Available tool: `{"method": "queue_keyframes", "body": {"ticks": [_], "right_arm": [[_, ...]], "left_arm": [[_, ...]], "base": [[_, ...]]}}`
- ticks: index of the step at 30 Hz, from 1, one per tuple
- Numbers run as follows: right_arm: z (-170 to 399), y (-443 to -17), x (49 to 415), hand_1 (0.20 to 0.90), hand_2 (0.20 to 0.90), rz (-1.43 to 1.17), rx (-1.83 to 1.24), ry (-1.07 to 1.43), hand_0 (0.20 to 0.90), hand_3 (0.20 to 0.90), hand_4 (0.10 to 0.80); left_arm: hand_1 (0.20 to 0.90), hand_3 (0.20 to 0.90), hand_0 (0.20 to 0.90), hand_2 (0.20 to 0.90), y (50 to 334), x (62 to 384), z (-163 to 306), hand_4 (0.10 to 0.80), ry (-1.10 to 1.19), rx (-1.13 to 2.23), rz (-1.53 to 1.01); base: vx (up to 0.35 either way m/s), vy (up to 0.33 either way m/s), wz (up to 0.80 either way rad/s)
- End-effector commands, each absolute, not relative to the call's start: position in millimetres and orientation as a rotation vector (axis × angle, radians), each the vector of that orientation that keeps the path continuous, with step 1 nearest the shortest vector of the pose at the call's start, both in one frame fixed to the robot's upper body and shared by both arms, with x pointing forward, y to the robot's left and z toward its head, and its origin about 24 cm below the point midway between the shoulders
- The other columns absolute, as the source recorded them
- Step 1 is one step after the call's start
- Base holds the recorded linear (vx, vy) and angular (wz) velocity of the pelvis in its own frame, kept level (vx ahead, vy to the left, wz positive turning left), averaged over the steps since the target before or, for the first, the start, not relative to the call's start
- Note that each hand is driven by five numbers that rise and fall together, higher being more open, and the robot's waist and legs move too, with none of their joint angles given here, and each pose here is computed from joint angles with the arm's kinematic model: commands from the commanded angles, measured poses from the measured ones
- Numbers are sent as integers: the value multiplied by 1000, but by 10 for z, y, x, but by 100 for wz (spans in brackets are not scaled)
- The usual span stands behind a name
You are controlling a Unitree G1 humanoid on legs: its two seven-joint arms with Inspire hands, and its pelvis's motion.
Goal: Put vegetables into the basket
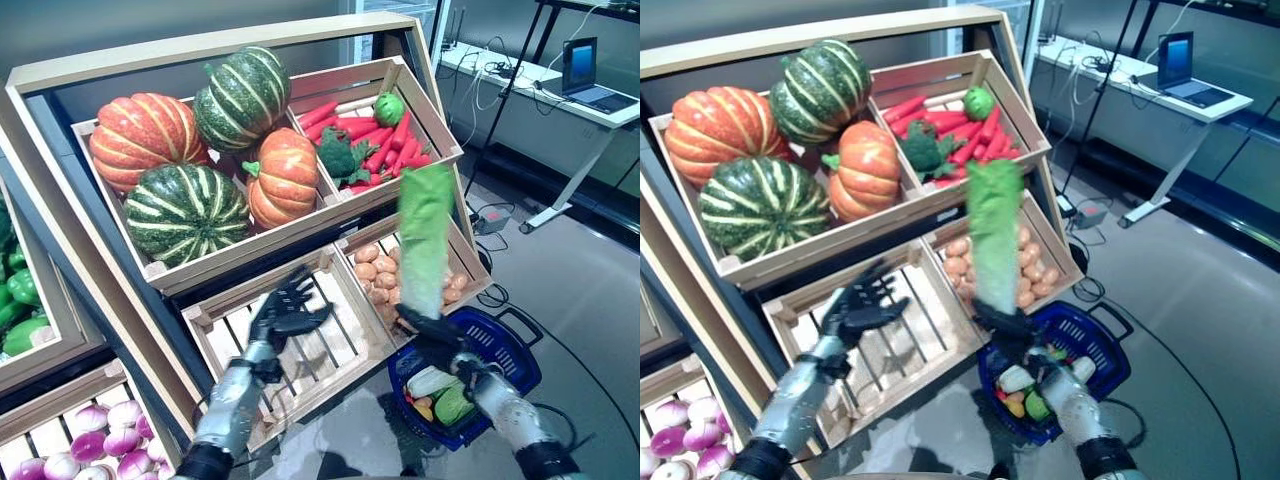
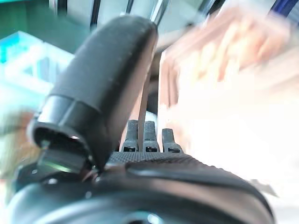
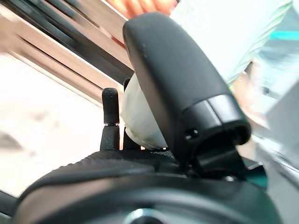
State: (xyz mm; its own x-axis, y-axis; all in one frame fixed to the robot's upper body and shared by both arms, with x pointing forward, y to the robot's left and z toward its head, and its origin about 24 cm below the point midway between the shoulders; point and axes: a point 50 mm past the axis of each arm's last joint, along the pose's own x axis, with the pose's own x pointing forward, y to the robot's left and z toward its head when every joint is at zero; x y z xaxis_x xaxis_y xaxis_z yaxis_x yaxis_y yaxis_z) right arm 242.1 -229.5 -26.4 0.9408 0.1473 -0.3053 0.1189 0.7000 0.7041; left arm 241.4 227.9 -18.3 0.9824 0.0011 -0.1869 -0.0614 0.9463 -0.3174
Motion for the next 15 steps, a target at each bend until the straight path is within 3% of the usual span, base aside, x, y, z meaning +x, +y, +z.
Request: {"method": "queue_keyframes", "body": {"ticks": [1, 9, 15], "right_arm": [[209, -2325, 2727, 300, 300, 82, 798, 62, 300, 300, 400], [245, -2282, 2759, 300, 300, 106, 767, 49, 300, 300, 400], [233, -2313, 2773, 300, 300, 63, 784, 59, 300, 300, 400]], "left_arm": [[900, 900, 900, 900, 2306, 2671, 131, 800, 54, -362, -45], [900, 900, 900, 900, 2243, 2681, 21, 800, 107, -535, -50], [900, 900, 900, 900, 2323, 2738, 130, 800, 52, -231, -3]], "base": [[-19, -4, -4], [-3, 1, -7], [4, 1, -2]]}}
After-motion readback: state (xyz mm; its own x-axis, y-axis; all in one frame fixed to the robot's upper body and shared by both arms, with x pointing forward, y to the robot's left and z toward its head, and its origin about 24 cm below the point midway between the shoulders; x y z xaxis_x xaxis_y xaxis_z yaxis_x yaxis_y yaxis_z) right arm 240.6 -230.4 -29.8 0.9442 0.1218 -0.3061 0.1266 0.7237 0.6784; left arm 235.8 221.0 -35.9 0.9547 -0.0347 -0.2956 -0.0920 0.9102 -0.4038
